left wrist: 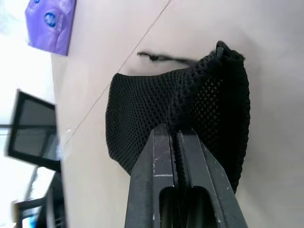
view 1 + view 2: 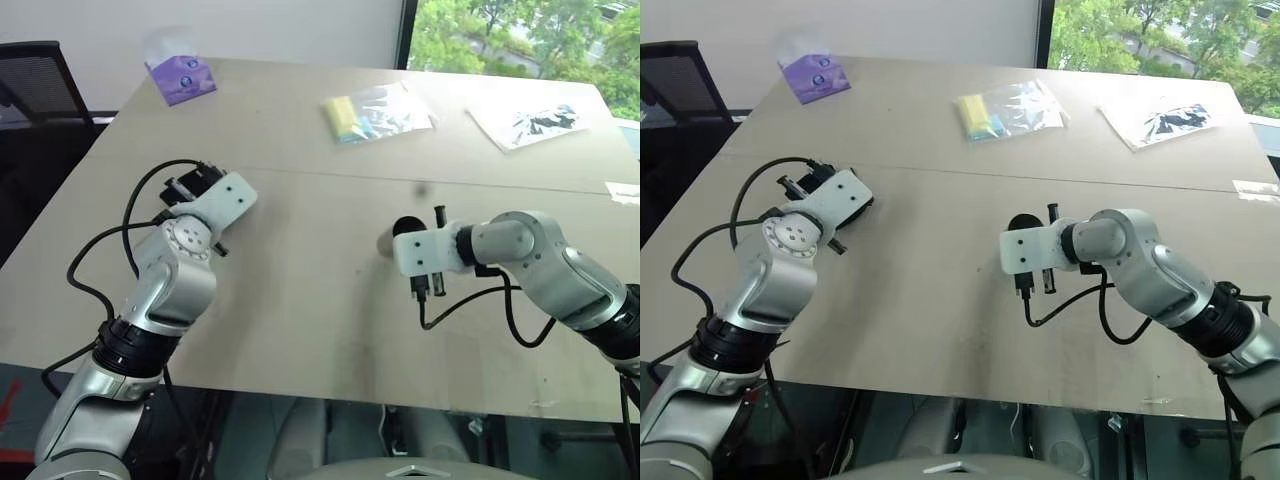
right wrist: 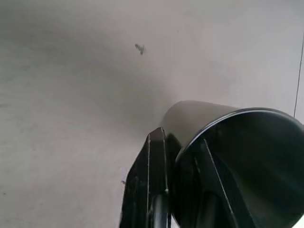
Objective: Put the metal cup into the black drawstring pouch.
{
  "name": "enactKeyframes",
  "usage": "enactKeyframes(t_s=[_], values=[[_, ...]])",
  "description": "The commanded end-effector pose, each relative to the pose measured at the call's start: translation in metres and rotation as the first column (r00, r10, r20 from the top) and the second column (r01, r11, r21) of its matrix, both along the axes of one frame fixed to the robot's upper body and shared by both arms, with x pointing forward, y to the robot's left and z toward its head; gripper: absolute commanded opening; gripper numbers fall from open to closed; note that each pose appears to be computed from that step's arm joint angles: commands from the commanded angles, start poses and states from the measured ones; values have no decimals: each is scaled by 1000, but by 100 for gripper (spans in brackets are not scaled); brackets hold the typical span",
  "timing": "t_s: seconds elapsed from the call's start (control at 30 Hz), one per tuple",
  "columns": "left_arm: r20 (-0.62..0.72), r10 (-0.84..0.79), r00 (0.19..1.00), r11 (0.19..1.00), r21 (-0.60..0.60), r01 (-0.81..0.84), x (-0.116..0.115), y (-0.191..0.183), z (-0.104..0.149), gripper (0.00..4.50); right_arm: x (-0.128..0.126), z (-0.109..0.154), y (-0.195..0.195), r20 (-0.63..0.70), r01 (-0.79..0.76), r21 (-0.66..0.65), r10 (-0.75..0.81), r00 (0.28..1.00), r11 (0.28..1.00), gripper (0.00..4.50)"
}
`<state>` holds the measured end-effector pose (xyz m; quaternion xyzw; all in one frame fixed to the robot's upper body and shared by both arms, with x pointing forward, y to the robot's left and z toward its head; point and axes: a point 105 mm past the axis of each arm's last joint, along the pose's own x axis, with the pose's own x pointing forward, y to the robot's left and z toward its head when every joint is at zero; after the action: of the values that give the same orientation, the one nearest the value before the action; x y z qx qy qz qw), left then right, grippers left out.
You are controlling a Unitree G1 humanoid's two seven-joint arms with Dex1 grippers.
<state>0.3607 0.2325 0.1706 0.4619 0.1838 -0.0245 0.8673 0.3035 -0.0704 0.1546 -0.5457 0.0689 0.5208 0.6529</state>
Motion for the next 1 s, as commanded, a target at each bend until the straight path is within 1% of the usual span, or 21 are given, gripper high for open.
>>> enactKeyframes(t_s=[0.03, 0.1, 0.13, 0.2, 0.23, 0.27, 0.4, 0.53, 0.67, 0.73, 0.83, 0.93, 0.97, 1.0], values=[[-8, -111, 994, 986, -130, 109, -1, -33, 12, 0, -10, 32, -2, -43, 48, 211, -39, 998, 976, 5], [-19, -153, 988, 971, -186, 147, 1, -45, 16, 0, -17, 42, -7, -104, 98, 354, -65, 992, 930, 5], [-36, -164, 986, 961, -232, 152, 2, -51, 17, 0, -22, 46, -10, -145, 134, 428, -79, 986, 894, 5], [-59, -191, 980, 942, -292, 166, 4, -59, 20, 0, -28, 51, -15, -194, 194, 502, -109, 975, 843, 5], [-64, -200, 978, 937, -306, 172, 5, -61, 21, 0, -29, 52, -16, -206, 213, 517, -121, 971, 829, 5], [-95, -227, 969, 919, -350, 181, 5, -70, 20, 0, -32, 51, -21, -226, 251, 542, -149, 963, 802, 5], [-191, -299, 935, 860, -478, 177, 8, -94, 12, 0, -45, 46, -31, -275, 331, 588, -202, 940, 738, 5], [-281, -357, 891, 800, -585, 135, 12, -115, 3, 0, -56, 44, -34, -294, 353, 633, -208, 933, 688, 5], [-309, -472, 826, 679, -725, 116, 14, -144, 5, 0, -63, 42, -31, -296, 370, 657, -226, 928, 657, 5], [-321, -510, 798, 623, -778, 85, 14, -151, 7, 0, -65, 42, -29, -298, 374, 665, -229, 927, 647, 5], [-330, -547, 770, 534, -845, 17, 16, -159, 14, 0, -65, 44, -28, -289, 377, 681, -242, 926, 628, 5], [-339, -550, 763, 485, -874, -38, 19, -160, 15, 0, -64, 43, -23, -297, 381, 698, -238, 925, 607, 5], [-343, -551, 761, 473, -879, -53, 20, -159, 13, 0, -63, 43, -21, -307, 381, 713, -226, 924, 588, 5], [-350, -551, 758, 458, -885, -76, 21, -160, 9, 0, -60, 43, -18, -326, 383, 739, -204, 923, 554, 5]])
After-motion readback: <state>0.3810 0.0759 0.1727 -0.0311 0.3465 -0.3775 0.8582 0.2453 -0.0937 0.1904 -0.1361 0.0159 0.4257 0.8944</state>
